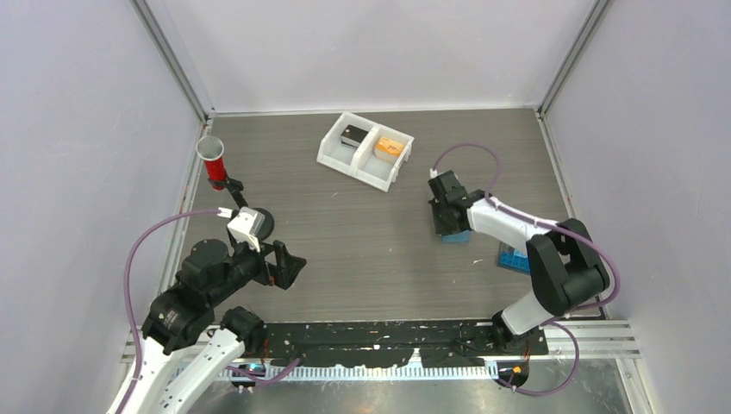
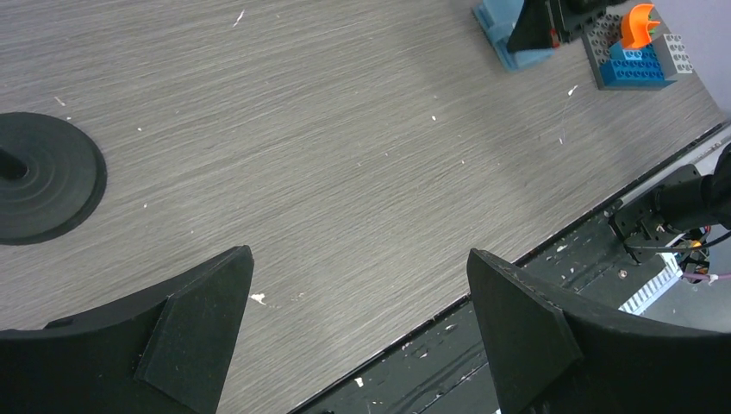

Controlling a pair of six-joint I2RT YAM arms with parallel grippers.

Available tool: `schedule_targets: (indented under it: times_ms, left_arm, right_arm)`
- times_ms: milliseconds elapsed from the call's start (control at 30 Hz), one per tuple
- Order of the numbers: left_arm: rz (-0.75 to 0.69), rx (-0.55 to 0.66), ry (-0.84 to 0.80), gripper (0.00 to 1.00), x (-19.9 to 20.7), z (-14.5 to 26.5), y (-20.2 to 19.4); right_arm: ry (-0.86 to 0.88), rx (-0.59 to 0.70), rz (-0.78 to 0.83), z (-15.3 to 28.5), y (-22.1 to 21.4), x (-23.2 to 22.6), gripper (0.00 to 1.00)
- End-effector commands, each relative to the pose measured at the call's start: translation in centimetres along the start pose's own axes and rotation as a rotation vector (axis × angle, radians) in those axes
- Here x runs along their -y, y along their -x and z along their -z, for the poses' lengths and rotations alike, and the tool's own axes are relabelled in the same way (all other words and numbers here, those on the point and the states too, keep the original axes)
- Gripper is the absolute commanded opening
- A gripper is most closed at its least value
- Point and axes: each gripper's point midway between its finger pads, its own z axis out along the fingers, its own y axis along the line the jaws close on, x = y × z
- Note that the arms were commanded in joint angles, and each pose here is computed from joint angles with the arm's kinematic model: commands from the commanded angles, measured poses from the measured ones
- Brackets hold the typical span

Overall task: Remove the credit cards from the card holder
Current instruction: Move the card holder to the center of the board.

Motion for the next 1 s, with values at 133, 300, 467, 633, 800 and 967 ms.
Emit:
schedule_targets:
  times_ms: [133, 300, 467, 633, 800, 967]
  left_arm:
    - [-0.004, -0.022, 0.036, 0.99, -0.6, -0.3, 0.0]
    - [0.013, -0.034, 0.027, 0.99, -0.3, -0.5, -0.1]
    - [0.049, -0.096, 0.009, 0.99, 0.3, -1.2, -0.5]
    - [0.15, -0.19, -0.086, 0.93, 2.5, -2.8, -1.3]
    - [0.214, -0.263, -0.118, 0.87, 3.8, -4.7, -1.6]
    - [0.225, -0.287, -0.125, 0.85, 5.1, -6.5, -1.5]
  right_arm:
    - [0.249, -0.018, 0.007, 4.1, -5.2, -8.7, 0.05]
    - [0.381, -0.007, 0.006, 6.6, -7.8, -12.7, 0.05]
    - [0.434, 0.024, -0.009, 8.4, -8.1, -13.4, 0.19]
    - [0.42, 0.103, 0.012, 9.8, -6.9, -12.1, 0.44]
    - [0.404, 0.139, 0.015, 9.4, -5.7, -9.5, 0.49]
    - [0.413, 0.119, -0.032, 8.1, -5.0, -6.7, 0.5]
